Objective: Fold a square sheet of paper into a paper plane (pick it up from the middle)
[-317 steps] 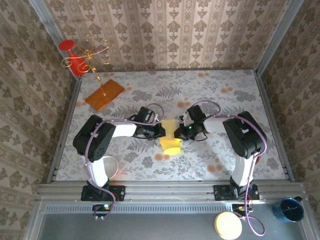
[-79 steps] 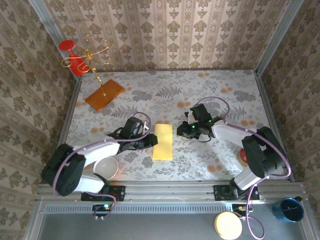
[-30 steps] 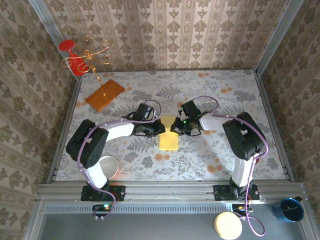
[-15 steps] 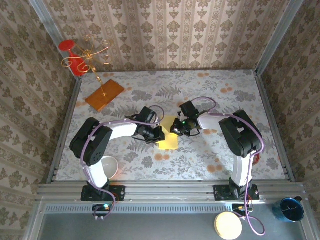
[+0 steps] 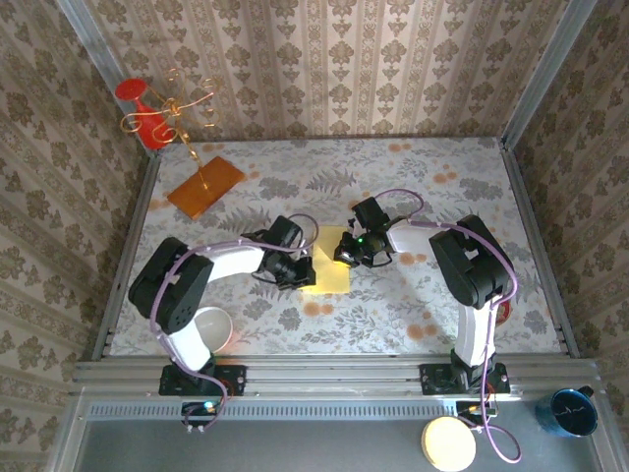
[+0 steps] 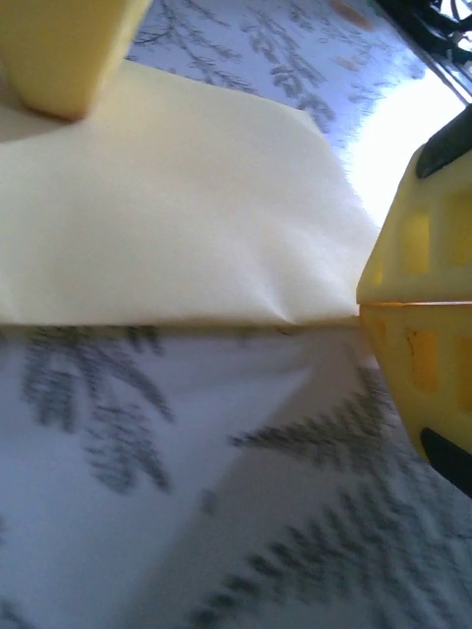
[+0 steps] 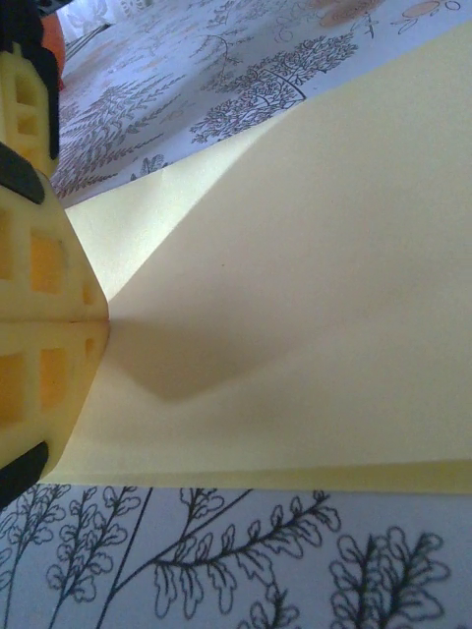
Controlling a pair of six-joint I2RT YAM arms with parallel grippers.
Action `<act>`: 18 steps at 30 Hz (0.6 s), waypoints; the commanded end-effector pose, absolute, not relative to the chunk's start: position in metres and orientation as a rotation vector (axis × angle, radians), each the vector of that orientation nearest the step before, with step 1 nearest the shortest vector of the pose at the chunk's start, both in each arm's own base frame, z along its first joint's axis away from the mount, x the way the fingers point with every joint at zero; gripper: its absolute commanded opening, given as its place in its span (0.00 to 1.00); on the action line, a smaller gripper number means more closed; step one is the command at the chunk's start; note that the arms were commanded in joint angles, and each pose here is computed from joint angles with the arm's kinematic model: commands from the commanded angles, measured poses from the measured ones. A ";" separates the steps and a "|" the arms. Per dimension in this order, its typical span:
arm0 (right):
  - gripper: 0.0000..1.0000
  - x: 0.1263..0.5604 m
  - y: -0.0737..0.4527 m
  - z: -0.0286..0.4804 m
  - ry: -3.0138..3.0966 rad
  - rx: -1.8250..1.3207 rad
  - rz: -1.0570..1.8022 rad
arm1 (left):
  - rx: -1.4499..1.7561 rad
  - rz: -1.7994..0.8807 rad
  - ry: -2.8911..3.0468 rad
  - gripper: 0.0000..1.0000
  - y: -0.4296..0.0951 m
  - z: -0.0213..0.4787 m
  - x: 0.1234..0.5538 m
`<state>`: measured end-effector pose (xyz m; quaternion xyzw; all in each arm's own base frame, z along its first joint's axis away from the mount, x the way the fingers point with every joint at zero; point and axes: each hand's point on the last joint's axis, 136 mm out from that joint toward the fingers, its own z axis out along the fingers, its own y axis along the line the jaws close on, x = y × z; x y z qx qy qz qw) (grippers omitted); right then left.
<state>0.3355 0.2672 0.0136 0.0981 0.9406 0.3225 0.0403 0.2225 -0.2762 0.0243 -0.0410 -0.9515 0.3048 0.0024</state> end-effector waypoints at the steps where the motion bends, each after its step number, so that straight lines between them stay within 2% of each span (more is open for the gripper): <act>1: 0.04 0.316 0.245 -0.024 3.003 0.371 0.790 | -0.142 1.092 -3.026 0.09 -0.285 0.050 0.228; 5: 0.04 0.315 0.246 -0.027 3.008 0.377 0.803 | -0.184 1.130 -3.043 0.09 -0.295 0.056 0.233; 12: 0.04 0.313 0.245 -0.030 3.009 0.385 0.801 | -0.199 1.079 -2.978 0.08 -0.306 0.033 0.229; 18: 0.04 0.314 0.241 -0.030 3.008 0.375 0.788 | -0.154 0.900 -2.956 0.08 -0.278 0.002 0.203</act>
